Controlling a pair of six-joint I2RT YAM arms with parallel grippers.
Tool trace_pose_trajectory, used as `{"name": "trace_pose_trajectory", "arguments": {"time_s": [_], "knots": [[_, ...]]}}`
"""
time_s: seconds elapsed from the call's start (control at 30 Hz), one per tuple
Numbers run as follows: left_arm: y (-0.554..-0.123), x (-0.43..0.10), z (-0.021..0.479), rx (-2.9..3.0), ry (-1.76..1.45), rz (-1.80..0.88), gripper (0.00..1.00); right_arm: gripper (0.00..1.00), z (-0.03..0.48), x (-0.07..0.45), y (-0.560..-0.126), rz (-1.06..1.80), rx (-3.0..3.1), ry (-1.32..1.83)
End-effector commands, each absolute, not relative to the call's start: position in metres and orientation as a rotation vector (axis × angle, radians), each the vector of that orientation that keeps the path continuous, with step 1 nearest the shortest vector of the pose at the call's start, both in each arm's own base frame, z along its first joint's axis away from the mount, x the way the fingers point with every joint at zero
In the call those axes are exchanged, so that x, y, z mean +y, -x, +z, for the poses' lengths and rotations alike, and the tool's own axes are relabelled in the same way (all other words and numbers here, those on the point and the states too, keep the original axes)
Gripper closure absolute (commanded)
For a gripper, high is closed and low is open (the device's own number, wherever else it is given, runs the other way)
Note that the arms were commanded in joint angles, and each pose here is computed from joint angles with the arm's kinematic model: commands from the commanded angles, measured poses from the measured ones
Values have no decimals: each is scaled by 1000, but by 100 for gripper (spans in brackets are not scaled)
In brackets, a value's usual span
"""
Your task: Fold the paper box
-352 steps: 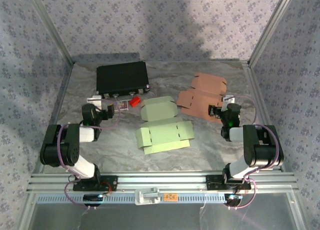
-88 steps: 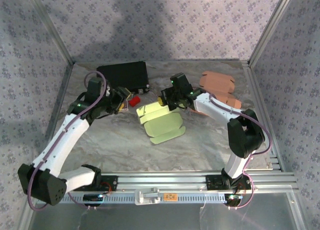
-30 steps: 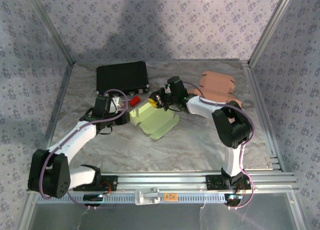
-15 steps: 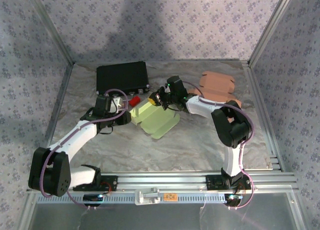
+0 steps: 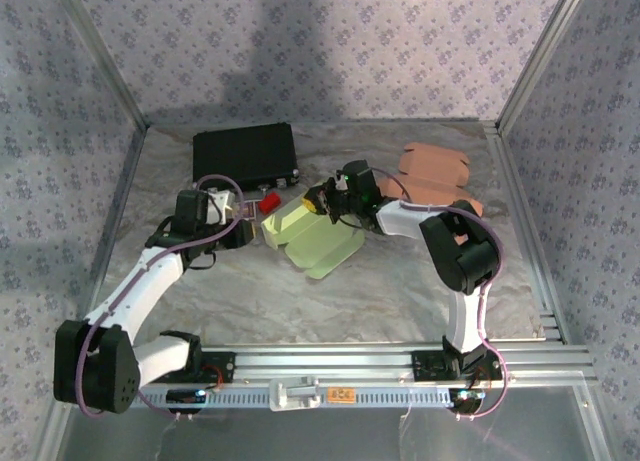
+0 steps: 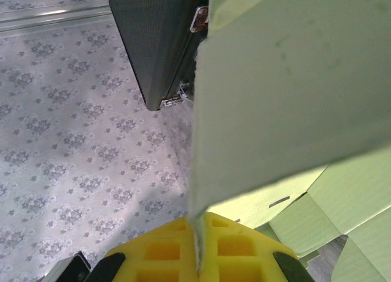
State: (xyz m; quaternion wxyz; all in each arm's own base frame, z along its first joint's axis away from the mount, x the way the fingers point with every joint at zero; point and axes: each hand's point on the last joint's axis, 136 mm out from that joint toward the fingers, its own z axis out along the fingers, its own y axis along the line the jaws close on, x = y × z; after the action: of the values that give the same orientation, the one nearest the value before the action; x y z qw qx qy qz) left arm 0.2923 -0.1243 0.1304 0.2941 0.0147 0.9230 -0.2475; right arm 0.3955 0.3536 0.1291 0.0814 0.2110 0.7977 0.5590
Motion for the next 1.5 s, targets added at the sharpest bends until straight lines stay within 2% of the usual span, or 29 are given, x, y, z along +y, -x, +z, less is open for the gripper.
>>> {"name": "trace_pose_trajectory", "arguments": {"time_s": [0.0,0.23,0.63,1.07,1.47], "knots": [[-293,-127,122,2440,-146,-649,59,100,125,350,-395,1701,2356,-590],[-302,-142,105,2407,-383,-654,61,100,110,347,-394,1740,2361,-582],[-315,-174,95,2449,-570,-654,60,100,107,349,-397,1766,2373,-605],[-323,-194,85,2486,-565,-625,61,100,111,355,-397,1804,2352,-610],[-325,-214,87,2463,-589,-604,68,100,115,357,-400,1827,2325,-626]]}}
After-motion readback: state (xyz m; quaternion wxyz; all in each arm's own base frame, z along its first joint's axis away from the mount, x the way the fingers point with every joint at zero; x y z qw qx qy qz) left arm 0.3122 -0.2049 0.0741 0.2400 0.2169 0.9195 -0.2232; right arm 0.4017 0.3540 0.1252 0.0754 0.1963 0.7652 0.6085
